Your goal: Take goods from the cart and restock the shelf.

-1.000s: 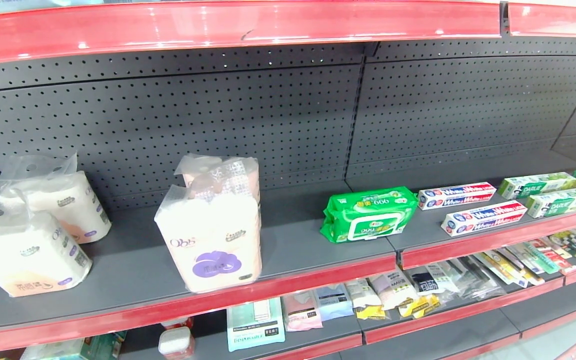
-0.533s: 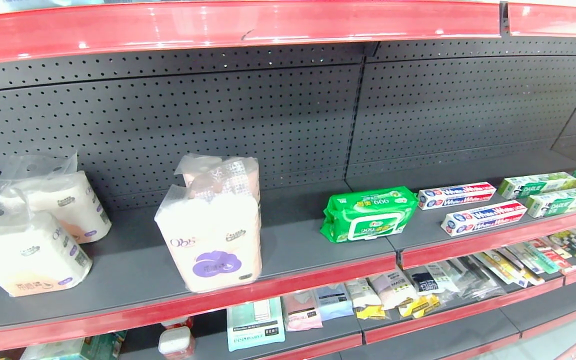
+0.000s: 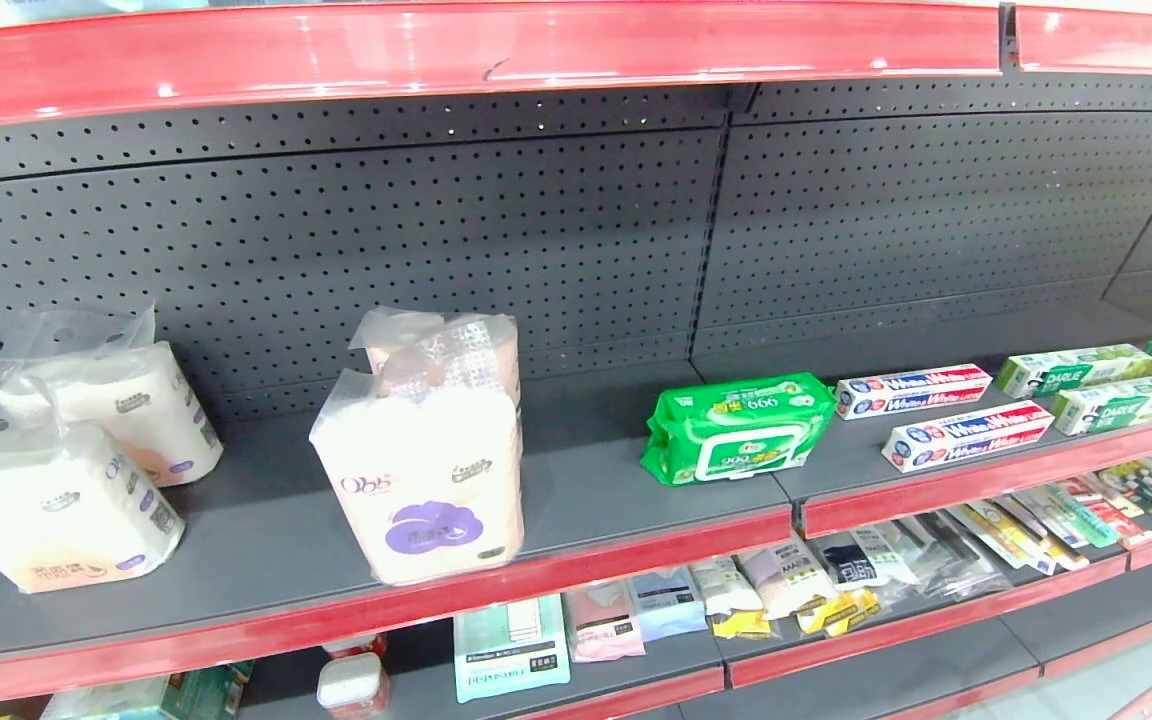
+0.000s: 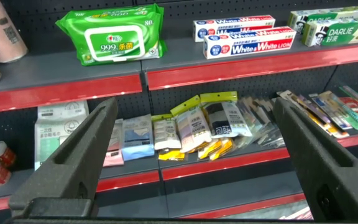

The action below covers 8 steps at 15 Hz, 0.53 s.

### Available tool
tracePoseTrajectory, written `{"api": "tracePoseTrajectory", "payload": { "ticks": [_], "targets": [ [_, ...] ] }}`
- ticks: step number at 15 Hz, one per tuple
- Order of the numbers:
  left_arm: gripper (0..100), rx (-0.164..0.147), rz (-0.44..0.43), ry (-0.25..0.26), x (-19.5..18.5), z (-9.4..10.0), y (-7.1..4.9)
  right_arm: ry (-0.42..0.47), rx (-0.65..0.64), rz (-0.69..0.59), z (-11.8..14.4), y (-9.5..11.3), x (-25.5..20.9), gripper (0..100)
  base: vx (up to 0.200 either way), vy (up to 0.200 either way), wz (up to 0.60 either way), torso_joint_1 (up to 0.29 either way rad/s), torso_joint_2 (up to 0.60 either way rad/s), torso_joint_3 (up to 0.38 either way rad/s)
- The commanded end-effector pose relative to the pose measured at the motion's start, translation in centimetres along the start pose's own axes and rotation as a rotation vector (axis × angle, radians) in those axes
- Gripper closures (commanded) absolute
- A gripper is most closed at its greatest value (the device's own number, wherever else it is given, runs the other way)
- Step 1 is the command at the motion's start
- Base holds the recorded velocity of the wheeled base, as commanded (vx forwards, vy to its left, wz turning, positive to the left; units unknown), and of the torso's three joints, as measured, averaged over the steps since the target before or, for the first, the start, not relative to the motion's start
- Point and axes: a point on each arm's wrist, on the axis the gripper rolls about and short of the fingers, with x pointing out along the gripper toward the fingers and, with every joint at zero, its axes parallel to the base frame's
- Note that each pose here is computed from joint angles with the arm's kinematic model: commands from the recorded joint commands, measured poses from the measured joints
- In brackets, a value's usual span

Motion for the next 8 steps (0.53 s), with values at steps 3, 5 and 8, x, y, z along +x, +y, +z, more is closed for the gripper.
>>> {"api": "tracePoseTrajectory", "payload": {
  "ticks": [3,5,8],
  "targets": [
    [0,0.015,-0.056,-0.002,0.05,-0.01,-0.15,0.002,0.001,0.001,0.00,0.00,0.01,0,0.000,0.000,0.00,0.000,0.00,0.000],
    [0,0.066,-0.172,-0.016,0.04,0.00,-0.41,0.002,0.002,-0.001,0.00,0.00,0.01,0,0.000,0.000,0.00,0.000,0.00,0.000],
    [0,0.119,-0.297,-0.017,-0.06,-0.03,-0.67,0.002,0.001,-0.001,0.00,0.00,0.01,0,0.000,0.000,0.00,0.000,0.00,0.000]
  ]
}}
